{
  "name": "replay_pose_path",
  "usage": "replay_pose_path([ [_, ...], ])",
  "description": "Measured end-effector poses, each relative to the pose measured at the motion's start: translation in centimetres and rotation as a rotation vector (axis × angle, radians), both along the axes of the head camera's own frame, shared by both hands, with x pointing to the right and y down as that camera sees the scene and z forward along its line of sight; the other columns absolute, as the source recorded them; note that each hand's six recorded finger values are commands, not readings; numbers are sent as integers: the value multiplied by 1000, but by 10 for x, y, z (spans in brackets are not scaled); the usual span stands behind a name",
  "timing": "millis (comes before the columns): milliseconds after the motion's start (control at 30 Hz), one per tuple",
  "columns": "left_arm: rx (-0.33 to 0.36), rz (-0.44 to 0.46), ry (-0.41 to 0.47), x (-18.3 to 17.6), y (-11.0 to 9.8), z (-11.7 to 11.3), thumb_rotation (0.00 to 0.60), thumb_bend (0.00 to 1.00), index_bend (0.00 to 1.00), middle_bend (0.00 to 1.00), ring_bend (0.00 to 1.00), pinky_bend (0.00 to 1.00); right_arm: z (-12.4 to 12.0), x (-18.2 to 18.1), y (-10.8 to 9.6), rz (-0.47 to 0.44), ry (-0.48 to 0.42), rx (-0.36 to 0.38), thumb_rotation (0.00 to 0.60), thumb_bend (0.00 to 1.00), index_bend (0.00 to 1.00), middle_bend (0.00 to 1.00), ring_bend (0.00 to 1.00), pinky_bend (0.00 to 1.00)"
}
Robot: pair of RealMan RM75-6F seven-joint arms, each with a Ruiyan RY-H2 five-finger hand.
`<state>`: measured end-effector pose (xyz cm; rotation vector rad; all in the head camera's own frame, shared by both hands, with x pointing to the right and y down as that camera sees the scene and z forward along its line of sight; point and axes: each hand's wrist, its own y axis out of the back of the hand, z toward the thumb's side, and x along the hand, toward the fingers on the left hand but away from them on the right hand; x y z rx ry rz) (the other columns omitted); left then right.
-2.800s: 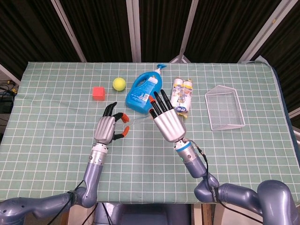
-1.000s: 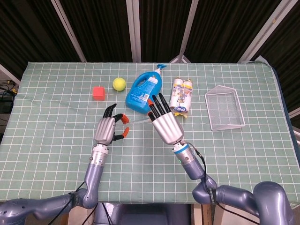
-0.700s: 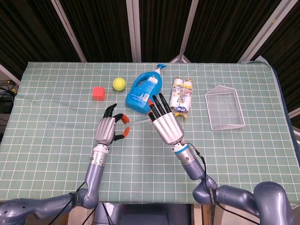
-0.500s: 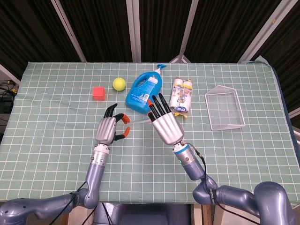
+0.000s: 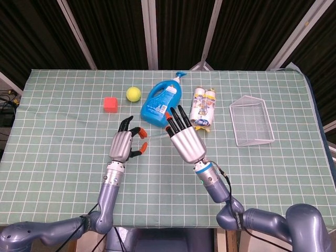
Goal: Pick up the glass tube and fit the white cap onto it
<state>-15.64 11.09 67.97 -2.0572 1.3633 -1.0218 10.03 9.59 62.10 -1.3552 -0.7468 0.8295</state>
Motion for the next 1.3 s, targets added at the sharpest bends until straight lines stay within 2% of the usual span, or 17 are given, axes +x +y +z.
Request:
replay_pose_path([
  [67,3,1,-1,-1,0,0,600,629,525,511,54,0,1,1,0,3,6,-1,600,466,558,191,52,42],
  [233,10,2,-7,-3,-2,-1,600,630,525,511,54,0,1,4,0,7,33,-1,600,466,239,84,1,31],
  [333,20,5,-14,-6,-4,-2,600,629,525,511,55,0,1,7,0,16,35,-11,600,466,152,53,0,23],
  [567,30,14,-27,-15,-6,-3,600,630,526,512,54,0,1,17,-1,39,45,-23,600,466,140,46,0,22],
  [767,33,62,-58,-23,0,-2,600,630,526,511,55,0,0,31,-5,76,55,-28,600,465,140,45,0,23],
  [1000,34,163,-131,-36,14,5,600,630,527,512,54,0,-6,39,-9,90,52,-23,600,466,140,45,0,22],
  [1300,-14,254,-249,-57,31,22,600,630,526,512,74,0,-12,41,-7,92,39,-27,600,466,140,45,0,23],
])
